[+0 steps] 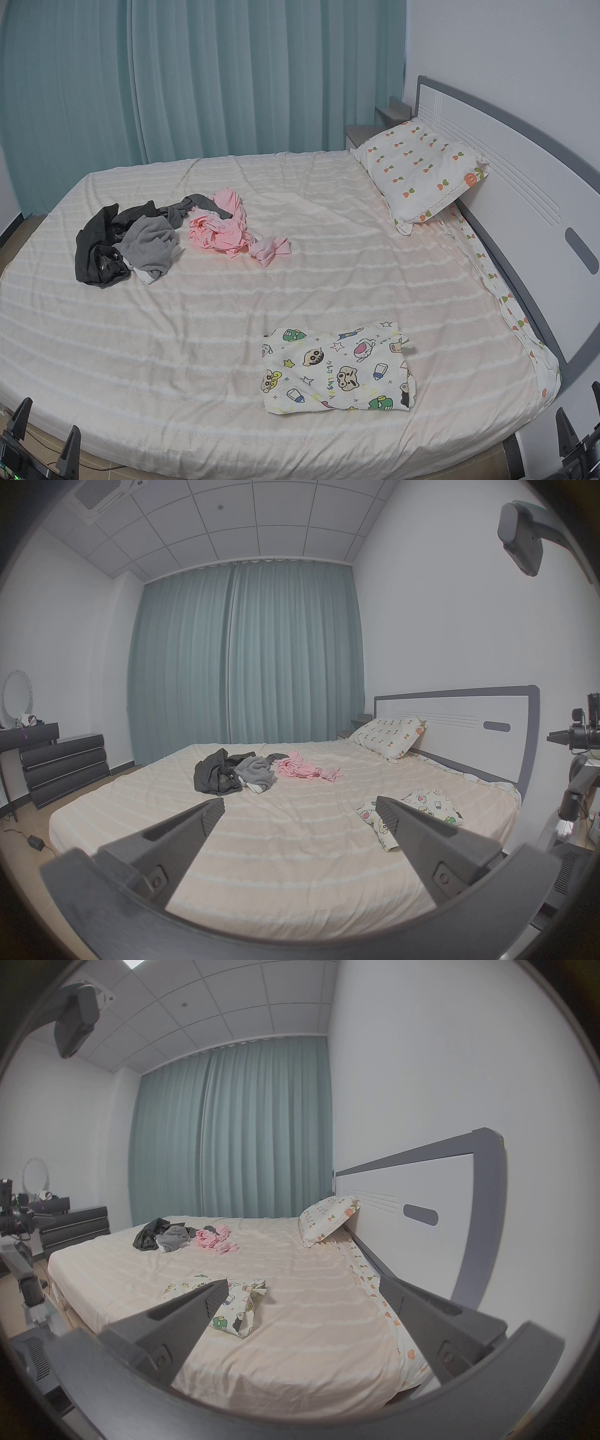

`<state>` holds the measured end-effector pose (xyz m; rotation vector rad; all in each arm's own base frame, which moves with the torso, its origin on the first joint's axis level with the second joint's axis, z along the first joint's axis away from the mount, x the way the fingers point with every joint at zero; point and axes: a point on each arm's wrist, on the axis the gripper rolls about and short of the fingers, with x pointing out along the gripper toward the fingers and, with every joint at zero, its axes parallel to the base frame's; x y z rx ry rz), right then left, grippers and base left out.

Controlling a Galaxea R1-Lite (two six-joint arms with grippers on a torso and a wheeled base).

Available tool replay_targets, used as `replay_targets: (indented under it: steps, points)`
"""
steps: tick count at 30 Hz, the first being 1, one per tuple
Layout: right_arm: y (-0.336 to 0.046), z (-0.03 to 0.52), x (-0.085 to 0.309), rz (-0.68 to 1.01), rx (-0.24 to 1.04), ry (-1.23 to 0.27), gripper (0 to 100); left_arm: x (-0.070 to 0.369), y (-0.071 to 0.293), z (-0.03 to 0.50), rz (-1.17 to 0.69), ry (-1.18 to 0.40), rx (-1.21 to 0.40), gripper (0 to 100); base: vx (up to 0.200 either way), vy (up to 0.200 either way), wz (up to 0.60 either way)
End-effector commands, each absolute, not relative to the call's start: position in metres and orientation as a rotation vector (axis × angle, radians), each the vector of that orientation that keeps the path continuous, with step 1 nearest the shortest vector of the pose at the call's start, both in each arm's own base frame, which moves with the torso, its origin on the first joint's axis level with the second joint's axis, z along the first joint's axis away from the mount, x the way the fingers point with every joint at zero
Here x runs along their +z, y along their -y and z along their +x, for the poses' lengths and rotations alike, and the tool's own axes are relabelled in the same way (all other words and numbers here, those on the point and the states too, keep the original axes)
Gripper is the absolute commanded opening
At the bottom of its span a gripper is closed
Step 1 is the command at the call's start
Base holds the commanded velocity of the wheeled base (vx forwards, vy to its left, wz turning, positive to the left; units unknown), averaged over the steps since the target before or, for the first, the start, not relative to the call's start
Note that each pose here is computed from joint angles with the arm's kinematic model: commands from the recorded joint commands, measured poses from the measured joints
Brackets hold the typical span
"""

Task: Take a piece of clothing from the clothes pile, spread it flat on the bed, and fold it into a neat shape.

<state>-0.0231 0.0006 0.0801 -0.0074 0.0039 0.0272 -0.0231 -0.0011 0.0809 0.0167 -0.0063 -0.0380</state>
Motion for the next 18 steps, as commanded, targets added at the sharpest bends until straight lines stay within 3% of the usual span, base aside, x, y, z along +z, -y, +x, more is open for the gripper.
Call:
replay_targets:
  steps: [1, 18]
  points:
    - [-0.0006, -0.0229, 0.0757, -0.008, 0.028, -0.004, 100, 0.0756, 0.001, -0.0228, 0.017, 0.002, -0.037, 100, 0.0, 0.0, 0.0]
    - [-0.0007, -0.0229, 0.0756, -0.006, 0.026, -0.006, 100, 0.076, 0.0011, -0.0228, 0.017, 0.005, -0.035, 100, 0.0, 0.0, 0.0]
